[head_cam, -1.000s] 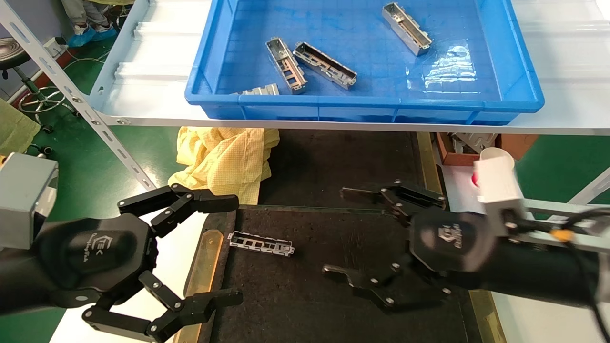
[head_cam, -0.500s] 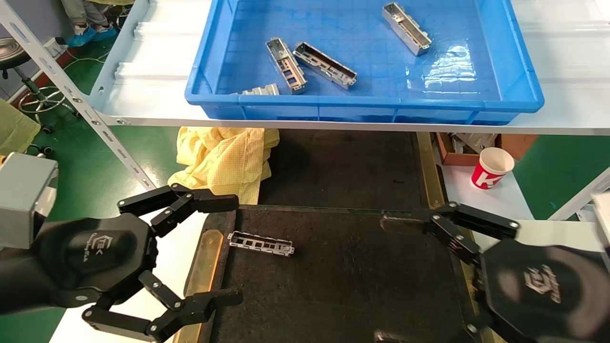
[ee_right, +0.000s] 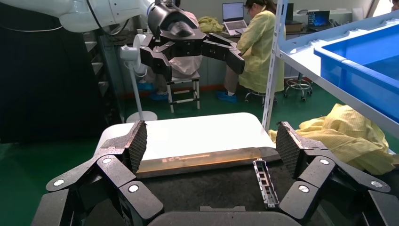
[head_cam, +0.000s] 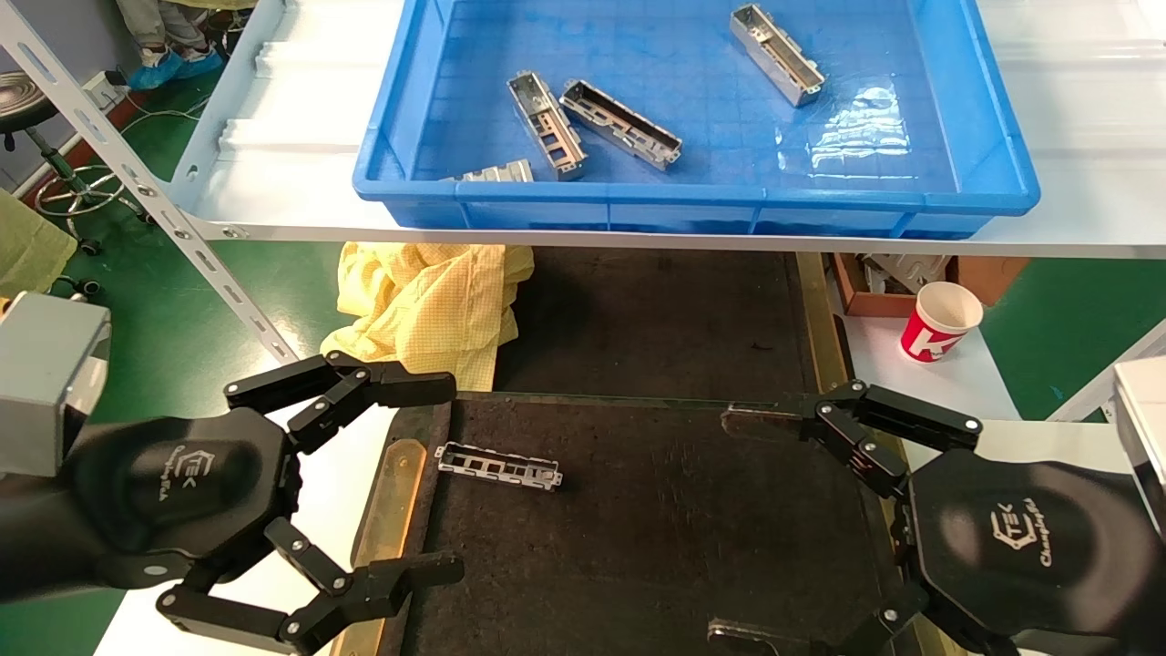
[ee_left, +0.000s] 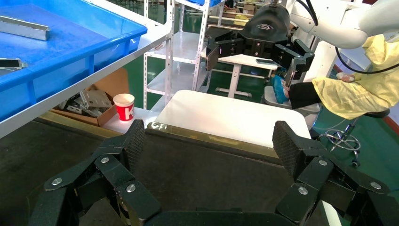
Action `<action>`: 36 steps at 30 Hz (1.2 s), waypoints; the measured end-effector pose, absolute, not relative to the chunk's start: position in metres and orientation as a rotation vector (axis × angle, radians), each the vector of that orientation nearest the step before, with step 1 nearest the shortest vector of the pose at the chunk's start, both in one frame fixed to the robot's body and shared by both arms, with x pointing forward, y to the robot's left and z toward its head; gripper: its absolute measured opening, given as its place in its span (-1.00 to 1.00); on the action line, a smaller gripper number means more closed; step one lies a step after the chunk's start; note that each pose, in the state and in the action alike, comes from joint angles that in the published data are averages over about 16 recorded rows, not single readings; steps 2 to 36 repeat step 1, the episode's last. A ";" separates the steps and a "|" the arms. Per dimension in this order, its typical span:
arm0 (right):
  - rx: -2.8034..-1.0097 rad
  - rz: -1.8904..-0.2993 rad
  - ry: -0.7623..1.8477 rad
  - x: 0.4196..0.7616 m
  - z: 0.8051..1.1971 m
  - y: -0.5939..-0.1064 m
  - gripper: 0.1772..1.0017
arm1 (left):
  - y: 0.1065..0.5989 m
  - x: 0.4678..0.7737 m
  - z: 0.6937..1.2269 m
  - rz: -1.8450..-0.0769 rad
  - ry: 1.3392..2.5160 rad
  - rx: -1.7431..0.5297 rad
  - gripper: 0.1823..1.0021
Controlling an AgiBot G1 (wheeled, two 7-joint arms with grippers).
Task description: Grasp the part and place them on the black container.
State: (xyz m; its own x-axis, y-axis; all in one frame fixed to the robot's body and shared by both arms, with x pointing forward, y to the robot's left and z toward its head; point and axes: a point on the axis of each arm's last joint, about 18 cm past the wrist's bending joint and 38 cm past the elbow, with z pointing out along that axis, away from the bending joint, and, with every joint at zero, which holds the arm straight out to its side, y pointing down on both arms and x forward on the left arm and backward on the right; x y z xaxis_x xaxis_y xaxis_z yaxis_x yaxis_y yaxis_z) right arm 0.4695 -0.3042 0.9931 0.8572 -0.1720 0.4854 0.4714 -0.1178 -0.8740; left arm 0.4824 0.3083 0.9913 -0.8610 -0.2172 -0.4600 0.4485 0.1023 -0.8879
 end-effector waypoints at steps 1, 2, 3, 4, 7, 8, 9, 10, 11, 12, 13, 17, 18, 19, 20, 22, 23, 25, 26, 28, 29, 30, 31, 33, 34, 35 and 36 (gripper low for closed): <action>-1.600 -0.556 -0.240 0.470 0.993 -0.304 1.00 | 0.308 0.482 0.991 -1.810 1.903 0.225 1.00; -1.600 -0.556 -0.240 0.470 0.993 -0.304 1.00 | 0.308 0.482 0.991 -1.810 1.903 0.225 1.00; -1.600 -0.556 -0.240 0.470 0.993 -0.304 1.00 | 0.308 0.482 0.991 -1.810 1.903 0.225 1.00; -1.600 -0.556 -0.240 0.470 0.993 -0.304 1.00 | 0.308 0.482 0.991 -1.810 1.903 0.225 1.00; -1.600 -0.556 -0.240 0.470 0.993 -0.304 1.00 | 0.308 0.482 0.991 -1.810 1.903 0.225 1.00; -1.600 -0.556 -0.240 0.470 0.993 -0.304 1.00 | 0.308 0.482 0.991 -1.810 1.903 0.225 1.00; -1.600 -0.556 -0.240 0.470 0.993 -0.304 1.00 | 0.308 0.482 0.991 -1.810 1.903 0.225 1.00; -1.600 -0.556 -0.240 0.470 0.993 -0.304 1.00 | 0.308 0.482 0.991 -1.810 1.903 0.225 1.00; -1.600 -0.556 -0.240 0.470 0.993 -0.304 1.00 | 0.308 0.482 0.991 -1.810 1.903 0.225 1.00; -1.600 -0.556 -0.240 0.470 0.993 -0.304 1.00 | 0.308 0.482 0.991 -1.810 1.903 0.225 1.00; -1.600 -0.556 -0.240 0.470 0.993 -0.304 1.00 | 0.308 0.482 0.991 -1.810 1.903 0.225 1.00; -1.600 -0.556 -0.240 0.470 0.993 -0.304 1.00 | 0.308 0.482 0.991 -1.810 1.903 0.225 1.00; -1.600 -0.556 -0.240 0.470 0.993 -0.304 1.00 | 0.308 0.482 0.991 -1.810 1.903 0.225 1.00; -1.600 -0.556 -0.240 0.470 0.993 -0.304 1.00 | 0.308 0.482 0.991 -1.810 1.903 0.225 1.00; -1.600 -0.556 -0.240 0.470 0.993 -0.304 1.00 | 0.308 0.482 0.991 -1.810 1.903 0.225 1.00; -1.600 -0.556 -0.240 0.470 0.993 -0.304 1.00 | 0.308 0.482 0.991 -1.810 1.903 0.225 1.00; -1.600 -0.556 -0.240 0.470 0.993 -0.304 1.00 | 0.308 0.482 0.991 -1.810 1.903 0.225 1.00; -1.600 -0.556 -0.240 0.470 0.993 -0.304 1.00 | 0.308 0.482 0.991 -1.810 1.903 0.225 1.00; -1.600 -0.556 -0.240 0.470 0.993 -0.304 1.00 | 0.308 0.482 0.991 -1.810 1.903 0.225 1.00; -1.600 -0.556 -0.240 0.470 0.993 -0.304 1.00 | 0.308 0.482 0.991 -1.810 1.903 0.225 1.00; -1.600 -0.556 -0.240 0.470 0.993 -0.304 1.00 | 0.308 0.482 0.991 -1.810 1.903 0.225 1.00; -1.600 -0.556 -0.240 0.470 0.993 -0.304 1.00 | 0.308 0.482 0.991 -1.810 1.903 0.225 1.00; -1.600 -0.556 -0.240 0.470 0.993 -0.304 1.00 | 0.308 0.482 0.991 -1.810 1.903 0.225 1.00; -1.600 -0.556 -0.240 0.470 0.993 -0.304 1.00 | 0.308 0.482 0.991 -1.810 1.903 0.225 1.00; -1.600 -0.556 -0.240 0.470 0.993 -0.304 1.00 | 0.308 0.482 0.991 -1.810 1.903 0.225 1.00; -1.600 -0.556 -0.240 0.470 0.993 -0.304 1.00 | 0.308 0.482 0.991 -1.810 1.903 0.225 1.00; -1.600 -0.556 -0.240 0.470 0.993 -0.304 1.00 | 0.308 0.482 0.991 -1.810 1.903 0.225 1.00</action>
